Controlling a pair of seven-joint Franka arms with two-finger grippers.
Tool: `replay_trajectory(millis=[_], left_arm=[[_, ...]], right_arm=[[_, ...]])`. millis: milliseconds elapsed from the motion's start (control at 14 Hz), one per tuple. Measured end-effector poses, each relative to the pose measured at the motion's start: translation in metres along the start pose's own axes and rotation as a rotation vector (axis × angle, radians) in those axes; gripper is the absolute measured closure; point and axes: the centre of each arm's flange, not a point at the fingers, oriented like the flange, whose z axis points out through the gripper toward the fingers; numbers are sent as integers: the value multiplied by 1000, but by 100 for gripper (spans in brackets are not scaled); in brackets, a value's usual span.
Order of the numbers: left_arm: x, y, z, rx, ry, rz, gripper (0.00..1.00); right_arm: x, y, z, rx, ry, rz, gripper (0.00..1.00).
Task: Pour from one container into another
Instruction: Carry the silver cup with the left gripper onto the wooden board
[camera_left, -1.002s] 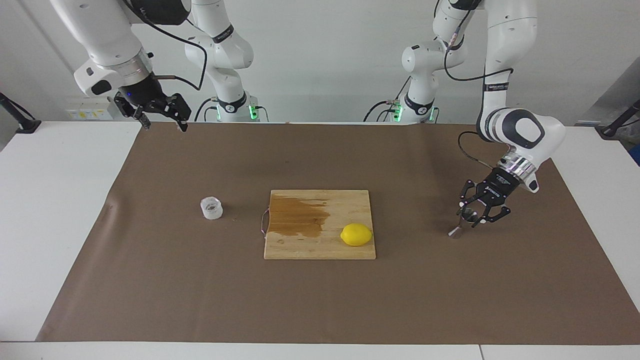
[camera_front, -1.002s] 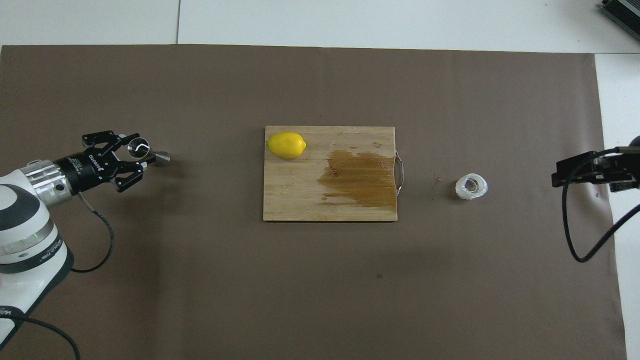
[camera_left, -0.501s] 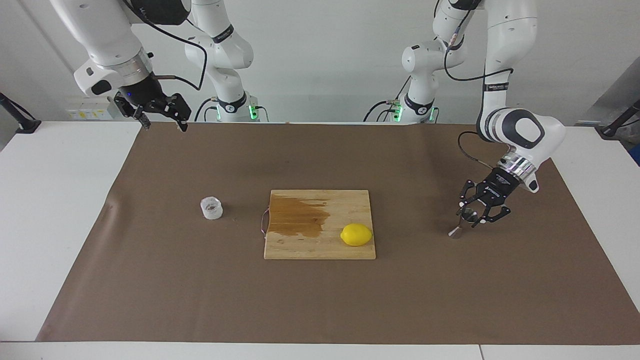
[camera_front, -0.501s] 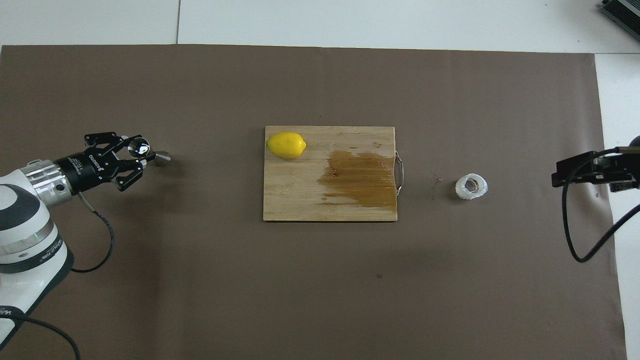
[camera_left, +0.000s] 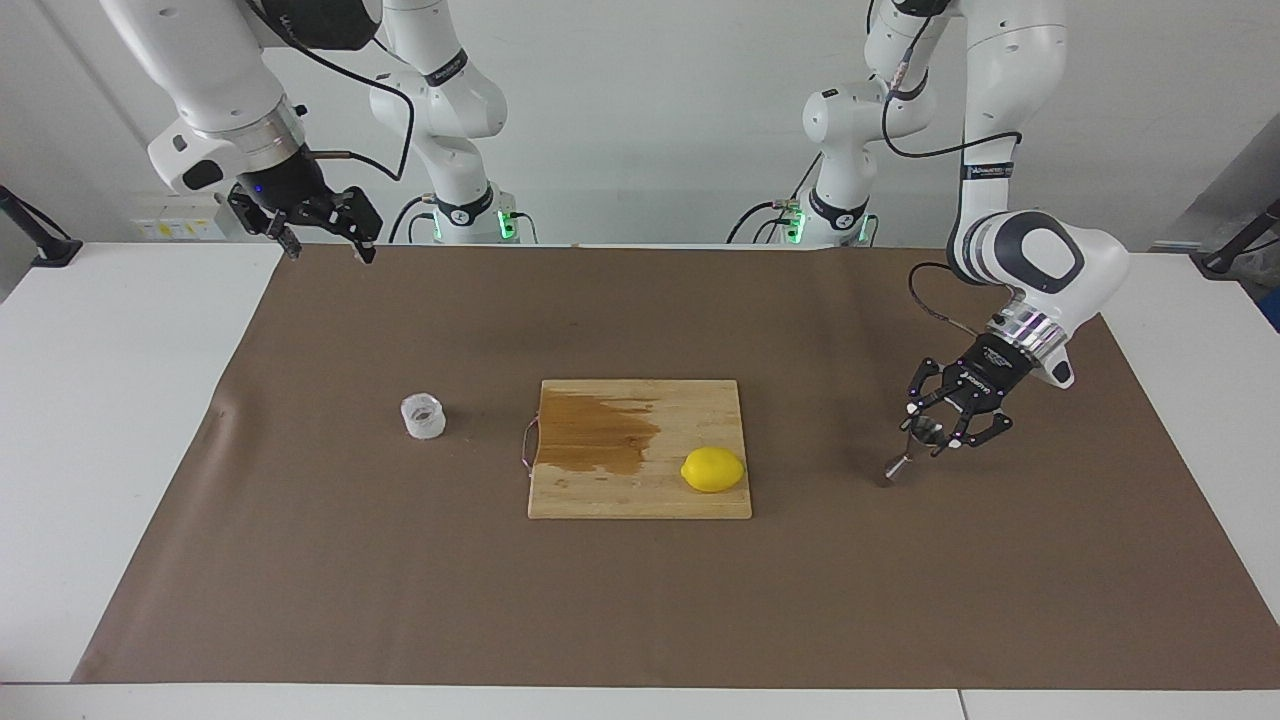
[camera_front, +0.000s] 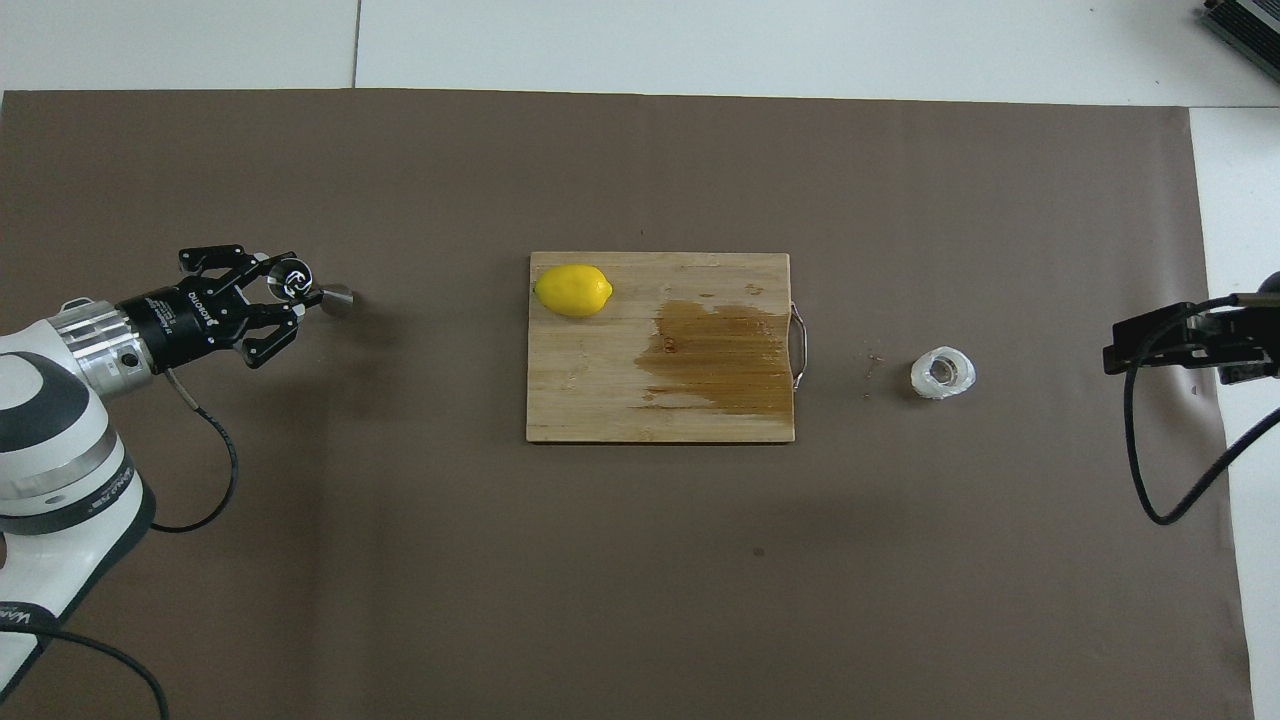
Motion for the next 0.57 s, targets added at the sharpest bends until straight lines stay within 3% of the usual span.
replay_trajectory(millis=[573], left_arm=[[-121,-82,70,112,3,-28,49]], right_arm=[[0,0,0,0,0,0,0]])
